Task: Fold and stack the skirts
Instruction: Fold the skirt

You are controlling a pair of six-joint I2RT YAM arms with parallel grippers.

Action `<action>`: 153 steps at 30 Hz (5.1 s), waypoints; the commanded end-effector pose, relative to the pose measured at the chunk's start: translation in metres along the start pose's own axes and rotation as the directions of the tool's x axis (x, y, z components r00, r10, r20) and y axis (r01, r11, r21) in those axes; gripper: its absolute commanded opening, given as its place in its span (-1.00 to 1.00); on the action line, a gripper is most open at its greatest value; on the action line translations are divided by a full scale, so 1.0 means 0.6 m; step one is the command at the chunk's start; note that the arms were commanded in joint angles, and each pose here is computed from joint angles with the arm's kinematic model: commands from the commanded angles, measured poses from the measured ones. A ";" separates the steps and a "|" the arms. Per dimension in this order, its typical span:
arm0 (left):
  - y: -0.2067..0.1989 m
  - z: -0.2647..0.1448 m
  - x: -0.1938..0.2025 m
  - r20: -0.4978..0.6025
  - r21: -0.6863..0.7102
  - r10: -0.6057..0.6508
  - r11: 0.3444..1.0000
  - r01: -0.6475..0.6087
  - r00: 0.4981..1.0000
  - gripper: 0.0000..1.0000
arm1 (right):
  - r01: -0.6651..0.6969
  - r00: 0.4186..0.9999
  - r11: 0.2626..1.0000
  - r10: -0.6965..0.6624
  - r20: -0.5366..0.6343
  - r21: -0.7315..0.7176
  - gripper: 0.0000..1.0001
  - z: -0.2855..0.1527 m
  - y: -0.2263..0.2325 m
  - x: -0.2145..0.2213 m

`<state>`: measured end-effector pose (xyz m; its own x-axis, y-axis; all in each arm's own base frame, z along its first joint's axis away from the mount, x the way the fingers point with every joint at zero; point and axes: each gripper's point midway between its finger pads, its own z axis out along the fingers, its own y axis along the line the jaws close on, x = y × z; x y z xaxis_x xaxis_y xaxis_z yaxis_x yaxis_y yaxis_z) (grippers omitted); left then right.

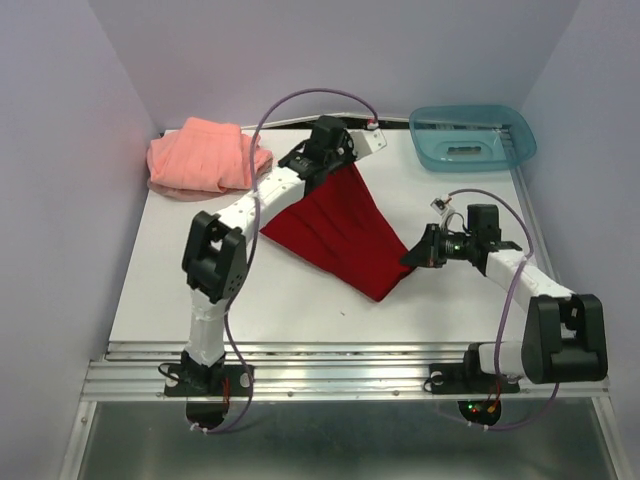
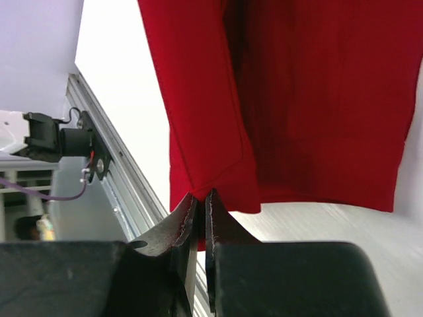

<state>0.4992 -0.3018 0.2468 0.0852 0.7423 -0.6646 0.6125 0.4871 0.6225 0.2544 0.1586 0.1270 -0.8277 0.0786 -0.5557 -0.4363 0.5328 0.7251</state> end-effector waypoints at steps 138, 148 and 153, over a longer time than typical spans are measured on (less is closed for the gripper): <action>-0.496 -0.016 0.024 -0.261 0.460 -0.254 0.816 0.351 0.931 -0.07 | -0.413 0.907 0.911 0.413 -0.082 0.018 -0.81 0.108 -0.100 0.009; -0.452 -0.139 -0.034 -0.243 0.592 -0.245 0.729 0.344 0.939 0.50 | -0.408 0.910 0.913 0.409 -0.075 0.030 -0.83 0.111 -0.107 0.007; -0.440 -0.187 -0.046 -0.233 0.611 -0.272 0.706 0.358 0.934 0.61 | -0.404 0.911 0.914 0.405 -0.075 0.028 -0.83 0.110 -0.106 0.007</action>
<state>0.2702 -0.4068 0.1130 -0.2673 0.7007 -0.6615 0.9354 0.3537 -0.0033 0.2994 0.1768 0.0394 -0.9610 0.2390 -0.1395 0.0004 0.5054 0.8629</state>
